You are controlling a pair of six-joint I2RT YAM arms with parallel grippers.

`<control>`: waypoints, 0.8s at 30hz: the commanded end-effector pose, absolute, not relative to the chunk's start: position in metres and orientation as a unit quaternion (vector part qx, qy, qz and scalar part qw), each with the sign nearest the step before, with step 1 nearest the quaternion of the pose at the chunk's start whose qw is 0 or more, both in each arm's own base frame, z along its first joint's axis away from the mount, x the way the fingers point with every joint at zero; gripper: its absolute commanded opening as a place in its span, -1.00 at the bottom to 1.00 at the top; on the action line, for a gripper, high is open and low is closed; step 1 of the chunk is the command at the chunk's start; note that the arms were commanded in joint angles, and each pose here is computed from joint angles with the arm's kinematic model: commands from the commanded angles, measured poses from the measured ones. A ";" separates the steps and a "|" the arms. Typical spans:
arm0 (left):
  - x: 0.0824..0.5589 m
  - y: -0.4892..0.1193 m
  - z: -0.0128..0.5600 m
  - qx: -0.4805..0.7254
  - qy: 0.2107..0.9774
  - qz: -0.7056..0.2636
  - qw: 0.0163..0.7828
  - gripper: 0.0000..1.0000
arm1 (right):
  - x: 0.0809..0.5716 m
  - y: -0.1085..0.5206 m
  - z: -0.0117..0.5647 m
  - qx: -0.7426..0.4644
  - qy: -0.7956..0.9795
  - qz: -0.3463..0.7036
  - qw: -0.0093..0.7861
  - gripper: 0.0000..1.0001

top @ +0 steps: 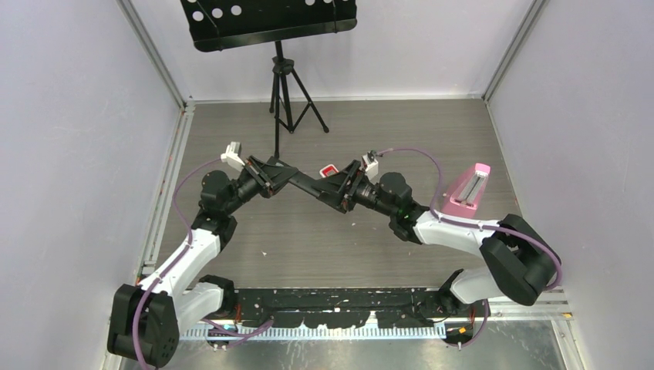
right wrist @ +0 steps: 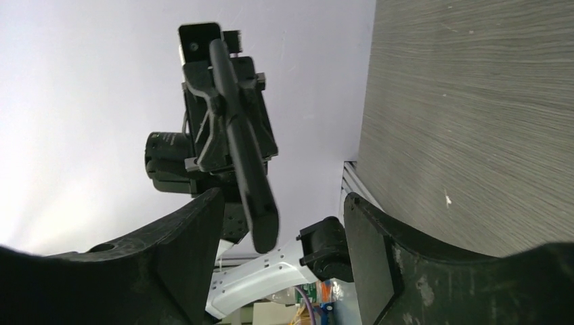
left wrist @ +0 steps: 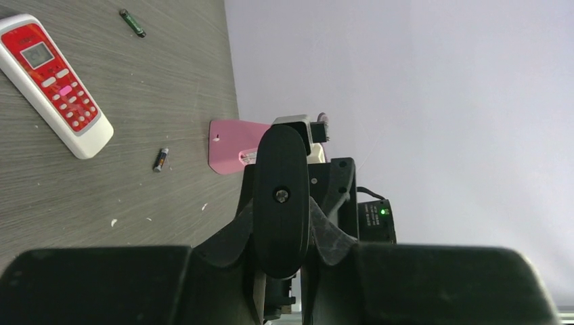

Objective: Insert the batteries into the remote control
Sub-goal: Remove the battery cover from the remote control.

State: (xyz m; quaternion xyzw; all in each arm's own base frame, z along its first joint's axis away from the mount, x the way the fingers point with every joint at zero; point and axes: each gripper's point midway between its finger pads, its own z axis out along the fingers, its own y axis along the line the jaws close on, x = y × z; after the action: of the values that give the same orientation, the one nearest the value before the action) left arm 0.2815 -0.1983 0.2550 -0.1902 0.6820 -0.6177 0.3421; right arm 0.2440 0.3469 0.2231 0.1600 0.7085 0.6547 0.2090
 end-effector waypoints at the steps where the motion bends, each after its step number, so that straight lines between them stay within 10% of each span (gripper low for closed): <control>1: 0.281 -0.197 0.294 -0.165 0.649 -0.641 0.375 -1.00 | 0.247 0.362 0.264 0.113 0.668 0.692 0.250 0.40; 8: 0.271 -0.198 0.303 -0.183 0.633 -0.669 0.344 -1.00 | 0.259 0.385 0.271 0.105 0.654 0.705 0.254 0.24; 16: 0.267 -0.192 0.324 -0.189 0.609 -0.682 0.358 -1.00 | 0.248 0.379 0.239 0.110 0.662 0.704 0.234 -0.52; 24: 0.276 -0.187 0.352 -0.121 0.623 -0.671 0.384 -1.00 | 0.205 0.356 0.209 0.020 0.659 0.725 0.201 -0.58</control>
State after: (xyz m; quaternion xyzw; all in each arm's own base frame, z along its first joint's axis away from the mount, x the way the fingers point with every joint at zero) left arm 0.2608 -0.2080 0.2656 -0.1792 0.6874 -0.6448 0.2823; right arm 0.2301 0.3694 0.2504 0.0837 0.6327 0.7346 0.2303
